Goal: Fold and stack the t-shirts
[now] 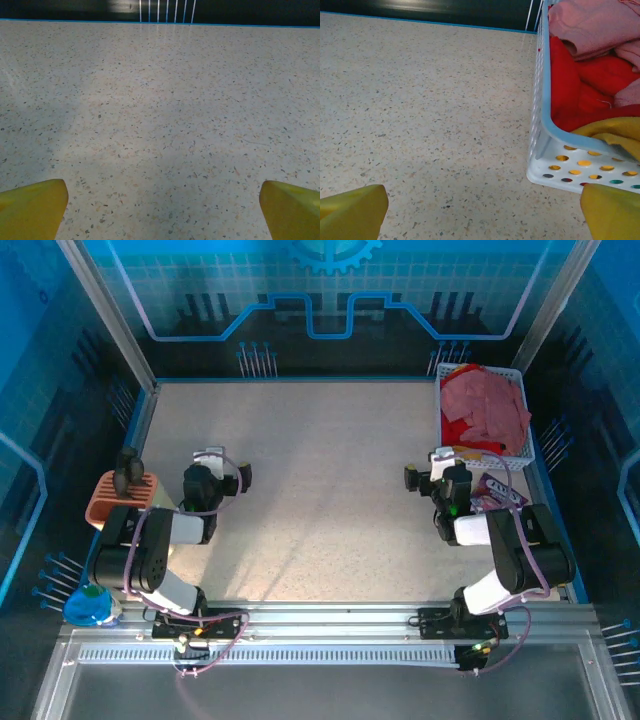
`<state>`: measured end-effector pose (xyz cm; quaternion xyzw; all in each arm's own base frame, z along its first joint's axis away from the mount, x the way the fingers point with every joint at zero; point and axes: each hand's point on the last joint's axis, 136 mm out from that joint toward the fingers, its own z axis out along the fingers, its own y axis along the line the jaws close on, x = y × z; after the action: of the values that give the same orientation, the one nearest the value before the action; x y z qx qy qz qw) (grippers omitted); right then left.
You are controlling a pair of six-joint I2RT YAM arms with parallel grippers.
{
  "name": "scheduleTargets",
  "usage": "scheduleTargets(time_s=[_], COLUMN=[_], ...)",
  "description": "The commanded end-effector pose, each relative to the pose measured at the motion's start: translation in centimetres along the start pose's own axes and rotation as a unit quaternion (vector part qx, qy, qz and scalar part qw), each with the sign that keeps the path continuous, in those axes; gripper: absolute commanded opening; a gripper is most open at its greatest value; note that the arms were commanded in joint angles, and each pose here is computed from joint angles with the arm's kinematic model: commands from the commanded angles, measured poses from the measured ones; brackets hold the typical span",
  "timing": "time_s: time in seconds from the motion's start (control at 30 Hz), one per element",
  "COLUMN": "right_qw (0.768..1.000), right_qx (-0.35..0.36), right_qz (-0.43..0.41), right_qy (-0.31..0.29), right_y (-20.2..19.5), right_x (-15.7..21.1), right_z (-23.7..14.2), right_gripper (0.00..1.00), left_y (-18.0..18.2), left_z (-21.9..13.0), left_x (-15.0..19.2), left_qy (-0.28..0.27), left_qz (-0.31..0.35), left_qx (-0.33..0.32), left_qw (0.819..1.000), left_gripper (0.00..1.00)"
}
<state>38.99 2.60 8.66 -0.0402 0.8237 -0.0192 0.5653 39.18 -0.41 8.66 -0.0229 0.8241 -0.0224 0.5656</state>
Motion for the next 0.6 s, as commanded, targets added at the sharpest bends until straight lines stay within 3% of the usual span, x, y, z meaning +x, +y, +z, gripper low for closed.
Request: scheduleTargets(time_s=[0.0, 0.57], right_qw=[1.000, 0.999], right_qx=[0.009, 0.040], right_qz=[-0.004, 0.013], right_qy=[-0.024, -0.027], right_y=[-0.7, -1.8], right_x=[-1.5, -1.4], right_z=[0.4, 0.1], right_gripper=[1.00, 1.00], left_y=[0.0, 0.0], left_z=[0.4, 0.3], left_x=[-1.2, -1.2], left_qy=[-0.018, -0.018], left_qz=[-0.013, -0.013], left_qx=[0.006, 0.007], left_qw=[1.000, 1.000], left_gripper=[0.99, 0.99])
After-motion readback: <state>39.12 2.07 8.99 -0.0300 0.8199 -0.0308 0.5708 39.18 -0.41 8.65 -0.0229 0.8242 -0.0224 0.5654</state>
